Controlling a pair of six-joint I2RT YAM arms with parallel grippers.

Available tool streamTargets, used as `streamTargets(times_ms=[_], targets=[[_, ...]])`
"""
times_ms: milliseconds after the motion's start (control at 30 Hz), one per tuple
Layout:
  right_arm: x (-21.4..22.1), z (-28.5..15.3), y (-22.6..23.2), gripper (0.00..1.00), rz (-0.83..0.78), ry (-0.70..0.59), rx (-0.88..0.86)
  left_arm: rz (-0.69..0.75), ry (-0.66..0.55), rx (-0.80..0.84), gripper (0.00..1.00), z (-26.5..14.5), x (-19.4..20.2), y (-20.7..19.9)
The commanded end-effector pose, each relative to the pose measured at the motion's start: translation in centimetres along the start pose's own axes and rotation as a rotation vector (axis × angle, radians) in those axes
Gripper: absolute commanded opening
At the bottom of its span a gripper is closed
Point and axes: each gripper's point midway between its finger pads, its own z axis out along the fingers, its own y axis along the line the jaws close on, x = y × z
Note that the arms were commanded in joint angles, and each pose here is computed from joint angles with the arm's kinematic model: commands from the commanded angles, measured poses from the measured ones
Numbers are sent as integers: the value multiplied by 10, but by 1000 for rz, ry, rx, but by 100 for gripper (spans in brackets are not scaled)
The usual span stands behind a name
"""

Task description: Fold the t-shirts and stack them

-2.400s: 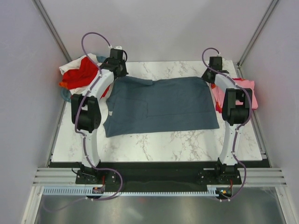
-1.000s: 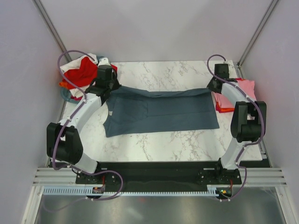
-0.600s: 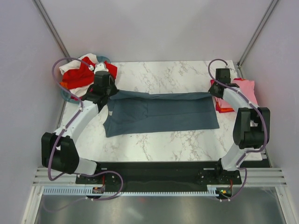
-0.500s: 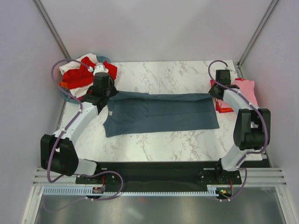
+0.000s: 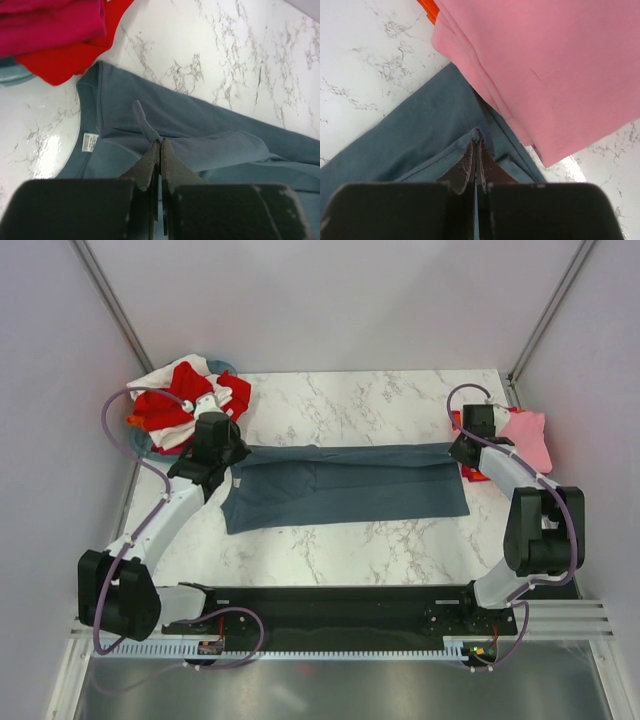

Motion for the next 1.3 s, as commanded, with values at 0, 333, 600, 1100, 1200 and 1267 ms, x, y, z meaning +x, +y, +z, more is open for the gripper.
streamTargets(times_ms=[0, 333, 600, 1100, 1200, 1267], targets=[[-12, -8, -4, 0, 35, -70, 6, -65, -11, 10, 2, -9, 4, 2], [29, -9, -33, 3, 119, -90, 26, -88, 61, 12, 2, -16, 54, 24], [24, -31, -40, 49, 173, -177, -12, -73, 89, 23, 5, -27, 77, 37], [32, -25, -12, 52, 102, -108, -76, -47, 116, 19, 9, -27, 92, 45], [37, -18, -17, 48, 80, -84, -38, -47, 111, 24, 9, -27, 89, 43], [42, -18, -21, 47, 77, -71, -22, -48, 104, 31, 9, -28, 86, 41]])
